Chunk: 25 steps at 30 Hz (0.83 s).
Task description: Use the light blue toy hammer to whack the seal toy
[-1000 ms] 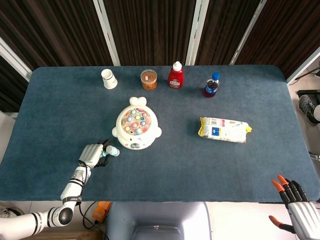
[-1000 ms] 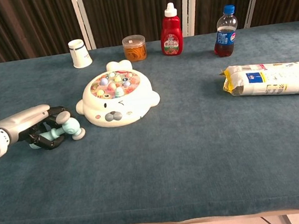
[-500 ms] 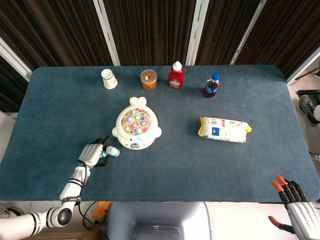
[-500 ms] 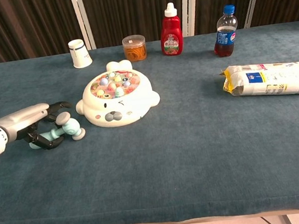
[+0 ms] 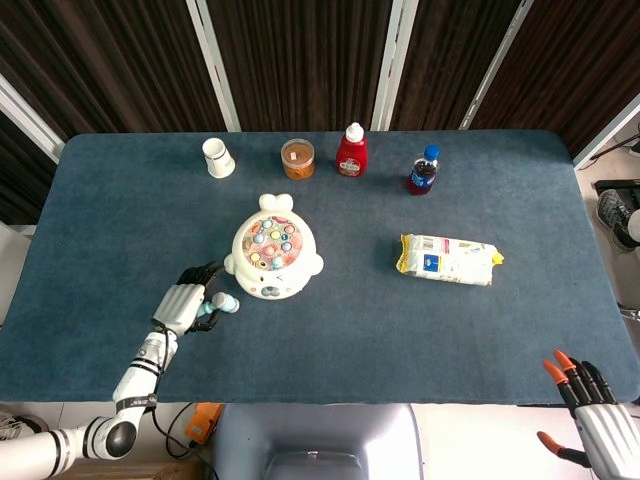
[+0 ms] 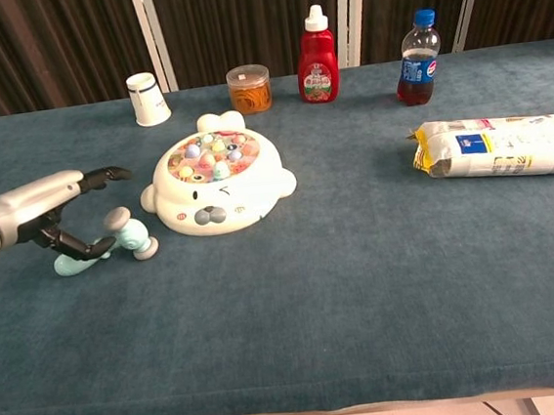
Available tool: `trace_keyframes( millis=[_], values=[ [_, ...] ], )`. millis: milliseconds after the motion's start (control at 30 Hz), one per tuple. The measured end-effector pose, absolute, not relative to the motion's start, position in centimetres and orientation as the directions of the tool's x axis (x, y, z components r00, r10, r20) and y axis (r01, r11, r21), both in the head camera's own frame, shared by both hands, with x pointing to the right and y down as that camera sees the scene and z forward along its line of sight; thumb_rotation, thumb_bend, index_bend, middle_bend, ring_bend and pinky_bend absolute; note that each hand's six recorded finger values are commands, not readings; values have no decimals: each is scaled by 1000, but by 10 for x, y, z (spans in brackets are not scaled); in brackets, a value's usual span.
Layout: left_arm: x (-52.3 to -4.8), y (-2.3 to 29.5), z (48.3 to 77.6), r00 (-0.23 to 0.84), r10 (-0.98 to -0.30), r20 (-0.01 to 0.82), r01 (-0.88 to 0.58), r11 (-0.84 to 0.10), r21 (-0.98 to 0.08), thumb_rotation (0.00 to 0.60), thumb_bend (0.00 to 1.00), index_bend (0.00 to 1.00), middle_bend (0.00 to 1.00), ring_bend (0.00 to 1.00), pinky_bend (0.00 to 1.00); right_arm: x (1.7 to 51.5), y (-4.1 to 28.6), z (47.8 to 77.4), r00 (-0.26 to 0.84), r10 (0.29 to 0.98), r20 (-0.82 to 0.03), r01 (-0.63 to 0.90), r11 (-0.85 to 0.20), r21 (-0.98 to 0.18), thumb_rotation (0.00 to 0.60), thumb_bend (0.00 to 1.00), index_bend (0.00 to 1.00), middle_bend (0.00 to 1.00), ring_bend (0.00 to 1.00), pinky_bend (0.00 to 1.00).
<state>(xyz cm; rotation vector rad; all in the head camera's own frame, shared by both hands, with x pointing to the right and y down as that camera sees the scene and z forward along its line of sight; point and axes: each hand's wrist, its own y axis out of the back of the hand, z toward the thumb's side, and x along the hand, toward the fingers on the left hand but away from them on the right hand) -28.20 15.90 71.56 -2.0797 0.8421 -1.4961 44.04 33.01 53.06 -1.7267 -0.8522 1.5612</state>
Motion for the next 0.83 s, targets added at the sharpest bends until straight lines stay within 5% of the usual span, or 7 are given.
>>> trace_keyframes(
  millis=[333, 567, 833],
  values=[
    [-325, 170, 620, 298, -819, 490, -214, -558, -802, 600, 401, 0, 0, 0, 0, 439, 331, 533, 70, 817, -572, 15, -574, -819, 600, 173, 0, 55, 0, 10],
    [-410, 243, 570, 227, -907, 355, -312, -413, -855, 600, 401, 0, 0, 0, 0, 433, 335, 535, 69, 824, -563, -12, -563, -826, 600, 173, 0, 55, 0, 9],
    [-458, 304, 538, 249, -921, 299, -207, -352, -913, 600, 402, 0, 0, 0, 0, 427, 341, 534, 79, 831, -550, -30, -550, -835, 600, 173, 0, 55, 0, 9]
  ],
)
